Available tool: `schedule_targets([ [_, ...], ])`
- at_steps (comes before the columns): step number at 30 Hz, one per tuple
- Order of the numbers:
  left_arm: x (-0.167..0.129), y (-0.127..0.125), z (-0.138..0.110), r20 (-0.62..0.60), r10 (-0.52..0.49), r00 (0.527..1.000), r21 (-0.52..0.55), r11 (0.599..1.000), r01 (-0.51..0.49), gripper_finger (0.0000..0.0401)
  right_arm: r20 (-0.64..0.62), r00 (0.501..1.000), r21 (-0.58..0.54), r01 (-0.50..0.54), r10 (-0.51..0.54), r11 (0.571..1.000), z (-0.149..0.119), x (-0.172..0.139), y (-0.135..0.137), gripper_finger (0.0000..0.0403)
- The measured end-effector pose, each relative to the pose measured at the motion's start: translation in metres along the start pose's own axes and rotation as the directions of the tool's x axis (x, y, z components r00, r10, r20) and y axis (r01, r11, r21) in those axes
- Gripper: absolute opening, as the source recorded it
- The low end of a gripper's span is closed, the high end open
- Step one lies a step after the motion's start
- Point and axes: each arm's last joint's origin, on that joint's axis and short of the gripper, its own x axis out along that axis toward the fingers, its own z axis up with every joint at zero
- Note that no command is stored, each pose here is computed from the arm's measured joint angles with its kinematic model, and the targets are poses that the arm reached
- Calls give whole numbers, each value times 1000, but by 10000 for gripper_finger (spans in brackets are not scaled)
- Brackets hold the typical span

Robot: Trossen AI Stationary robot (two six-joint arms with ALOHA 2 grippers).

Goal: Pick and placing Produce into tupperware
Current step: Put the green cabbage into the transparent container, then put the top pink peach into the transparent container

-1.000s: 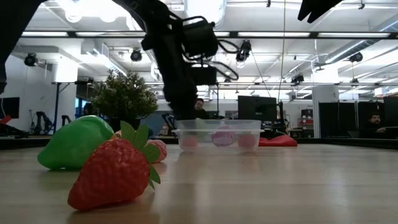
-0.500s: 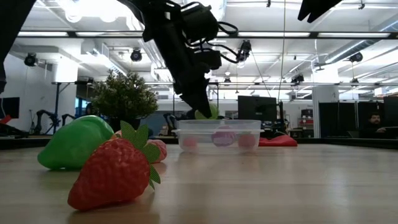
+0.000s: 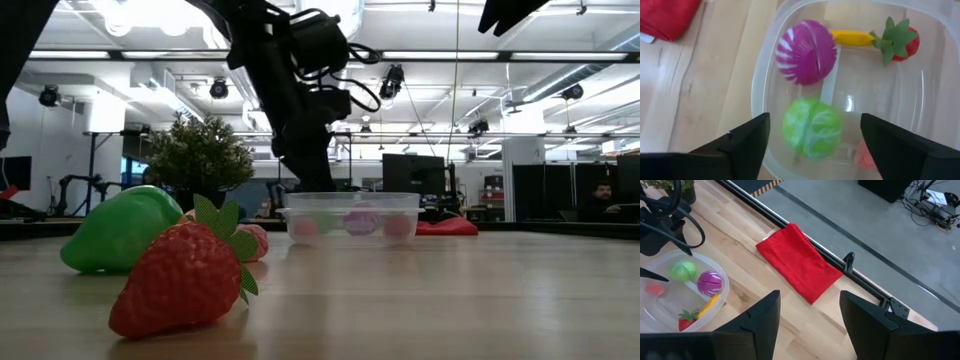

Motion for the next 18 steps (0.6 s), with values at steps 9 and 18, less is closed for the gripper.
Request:
schedule_targets([
  [9,-10,-7,-9,-83,9,997,31,1000,-6,324,0,1000,0,0,0,1000,0,0,0,199],
  [18,-89,-42,-17,78,-26,997,202,979,9,324,1,1000,-6,1,-1,1000,0,0,0,199],
])
